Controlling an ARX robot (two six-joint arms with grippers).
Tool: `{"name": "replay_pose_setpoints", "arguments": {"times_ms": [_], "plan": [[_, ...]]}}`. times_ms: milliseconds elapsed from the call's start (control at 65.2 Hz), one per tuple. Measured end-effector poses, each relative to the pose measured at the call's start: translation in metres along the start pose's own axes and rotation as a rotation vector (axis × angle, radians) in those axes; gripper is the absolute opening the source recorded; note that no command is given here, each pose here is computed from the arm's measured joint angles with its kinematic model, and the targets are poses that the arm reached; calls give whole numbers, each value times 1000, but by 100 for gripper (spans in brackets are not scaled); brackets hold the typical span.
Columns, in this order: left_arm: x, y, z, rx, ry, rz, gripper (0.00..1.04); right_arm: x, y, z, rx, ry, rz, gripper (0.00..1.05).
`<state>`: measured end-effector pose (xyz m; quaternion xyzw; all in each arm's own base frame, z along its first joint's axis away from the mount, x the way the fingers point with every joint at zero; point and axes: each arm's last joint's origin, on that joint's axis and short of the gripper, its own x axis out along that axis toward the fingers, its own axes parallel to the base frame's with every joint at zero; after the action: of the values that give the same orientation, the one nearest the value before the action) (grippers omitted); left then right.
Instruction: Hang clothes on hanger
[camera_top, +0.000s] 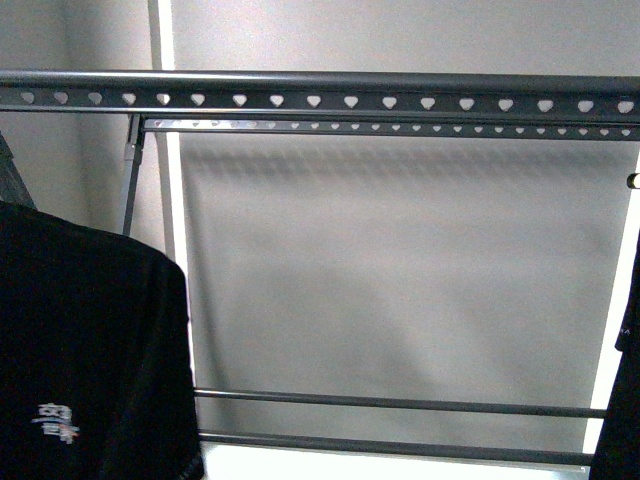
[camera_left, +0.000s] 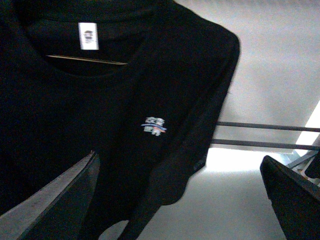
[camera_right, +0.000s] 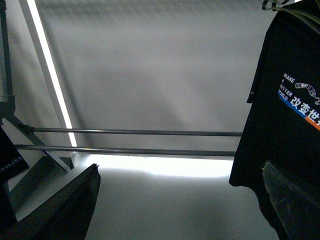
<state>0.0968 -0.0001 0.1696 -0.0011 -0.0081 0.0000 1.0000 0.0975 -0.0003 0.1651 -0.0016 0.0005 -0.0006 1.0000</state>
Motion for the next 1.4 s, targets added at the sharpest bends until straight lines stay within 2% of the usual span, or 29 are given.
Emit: {"name": "replay_pose_setpoints", "arguments": {"times_ms": [276, 307, 353, 430, 491, 537, 614, 706, 798, 890, 1028, 1151, 1304, 1396], "plan": [[0, 0, 0, 0, 0, 0, 98, 0, 0, 0, 0, 0, 0, 97], [0, 0, -1, 8, 34, -63, 98, 0, 0, 0, 0, 0, 0, 97], [4, -2, -3, -13, 150, -263, 98, 0, 0, 0, 0, 0, 2, 97], [13, -5, 4, -36, 151, -286, 98, 0, 0, 0, 0, 0, 2, 97], [29, -6, 31, -96, 88, -179, 98, 0, 0, 0, 0, 0, 2, 97], [45, -6, 54, -176, 49, -24, 98, 0, 0, 0, 0, 0, 2, 97], [72, -10, 78, -327, 99, 158, 98, 0, 0, 0, 0, 0, 2, 97], [111, -22, 92, -478, 203, 353, 98, 0, 0, 0, 0, 0, 2, 97], [147, -32, 98, -574, 303, 504, 98, 0, 0, 0, 0, 0, 2, 97], [179, -43, 108, -675, 346, 626, 98, 0, 0, 0, 0, 0, 2, 97], [217, -59, 129, -839, 304, 667, 98, 0, 0, 0, 0, 0, 2, 97], [235, -64, 140, -920, 287, 692, 98, 0, 0, 0, 0, 0, 2, 97], [250, -61, 136, -953, 268, 745, 98, 0, 0, 0, 0, 0, 2, 97], [258, -54, 133, -950, 212, 780, 98, 0, 0, 0, 0, 0, 2, 97]]}}
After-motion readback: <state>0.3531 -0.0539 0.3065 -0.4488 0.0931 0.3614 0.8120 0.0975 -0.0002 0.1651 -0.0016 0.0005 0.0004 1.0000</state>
